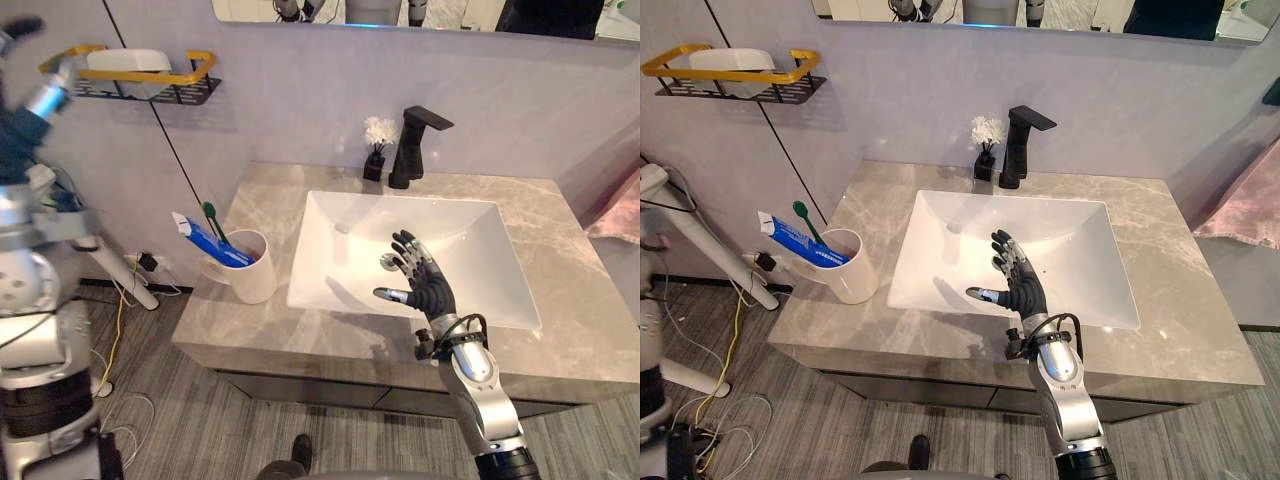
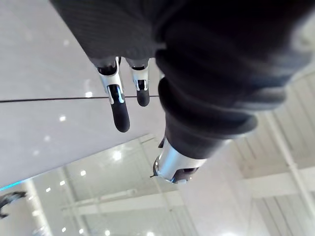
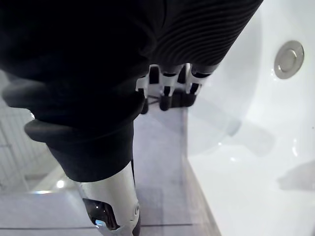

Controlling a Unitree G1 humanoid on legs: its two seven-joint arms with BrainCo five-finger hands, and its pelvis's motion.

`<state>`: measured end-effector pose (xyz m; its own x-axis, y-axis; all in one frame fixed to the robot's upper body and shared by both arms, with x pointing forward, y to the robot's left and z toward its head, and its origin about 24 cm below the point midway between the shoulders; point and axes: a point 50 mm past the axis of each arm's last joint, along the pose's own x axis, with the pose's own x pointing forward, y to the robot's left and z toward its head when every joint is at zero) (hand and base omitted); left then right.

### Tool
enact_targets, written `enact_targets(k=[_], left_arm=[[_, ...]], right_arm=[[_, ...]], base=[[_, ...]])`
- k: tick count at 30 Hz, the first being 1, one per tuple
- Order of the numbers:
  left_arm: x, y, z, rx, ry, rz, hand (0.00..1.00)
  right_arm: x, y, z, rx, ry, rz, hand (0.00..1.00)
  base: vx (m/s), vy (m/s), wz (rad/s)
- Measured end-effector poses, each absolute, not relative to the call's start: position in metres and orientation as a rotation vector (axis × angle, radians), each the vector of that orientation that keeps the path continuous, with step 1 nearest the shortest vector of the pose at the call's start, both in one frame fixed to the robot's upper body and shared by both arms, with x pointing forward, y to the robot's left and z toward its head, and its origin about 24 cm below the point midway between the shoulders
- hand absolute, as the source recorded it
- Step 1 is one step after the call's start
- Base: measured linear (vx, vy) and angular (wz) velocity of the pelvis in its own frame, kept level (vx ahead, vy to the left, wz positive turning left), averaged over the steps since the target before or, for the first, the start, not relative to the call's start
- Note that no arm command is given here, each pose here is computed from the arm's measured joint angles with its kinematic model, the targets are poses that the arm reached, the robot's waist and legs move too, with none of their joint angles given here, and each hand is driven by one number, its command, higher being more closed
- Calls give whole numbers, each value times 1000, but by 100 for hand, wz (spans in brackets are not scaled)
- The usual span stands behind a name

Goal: Organize washtable

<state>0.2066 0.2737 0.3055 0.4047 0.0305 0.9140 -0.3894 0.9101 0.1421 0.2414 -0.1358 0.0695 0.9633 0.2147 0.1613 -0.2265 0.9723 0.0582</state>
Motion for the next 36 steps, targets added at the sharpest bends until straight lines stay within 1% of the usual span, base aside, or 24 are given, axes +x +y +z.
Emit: enact_targets(k=[4, 7, 11, 12, 13, 15, 18, 28, 36], left_arm=[[192, 281, 312, 385, -1196, 322, 100], [182, 285, 302, 398, -1174, 346, 100], [170, 276, 254, 303, -1036, 352, 100], [166, 271, 235, 248, -975, 352, 100], [166, 267, 226, 220, -940, 339, 100], [167, 245, 193, 97, -799, 265, 100], [170, 227, 168, 20, -654, 172, 100], [174, 201, 133, -32, -456, 0, 100], [183, 190, 100, -87, -301, -55, 100]], right_arm=[[235, -137, 62, 80, -123, 222, 0], [233, -137, 59, 82, -113, 220, 0], [228, -137, 54, 89, -90, 215, 0], [227, -135, 53, 100, -86, 212, 0], [227, -135, 52, 104, -85, 210, 0], [227, -134, 52, 109, -85, 211, 0], [227, -130, 53, 129, -87, 213, 0], [227, -125, 53, 143, -89, 219, 0], [227, -119, 63, 148, -130, 248, 0]], base=[[-8, -1, 2], [-3, 0, 2], [0, 0, 0], [0, 0, 0], [-7, -1, 6], [-16, -2, 11], [-20, -1, 9], [0, 0, 0], [11, -4, -1]])
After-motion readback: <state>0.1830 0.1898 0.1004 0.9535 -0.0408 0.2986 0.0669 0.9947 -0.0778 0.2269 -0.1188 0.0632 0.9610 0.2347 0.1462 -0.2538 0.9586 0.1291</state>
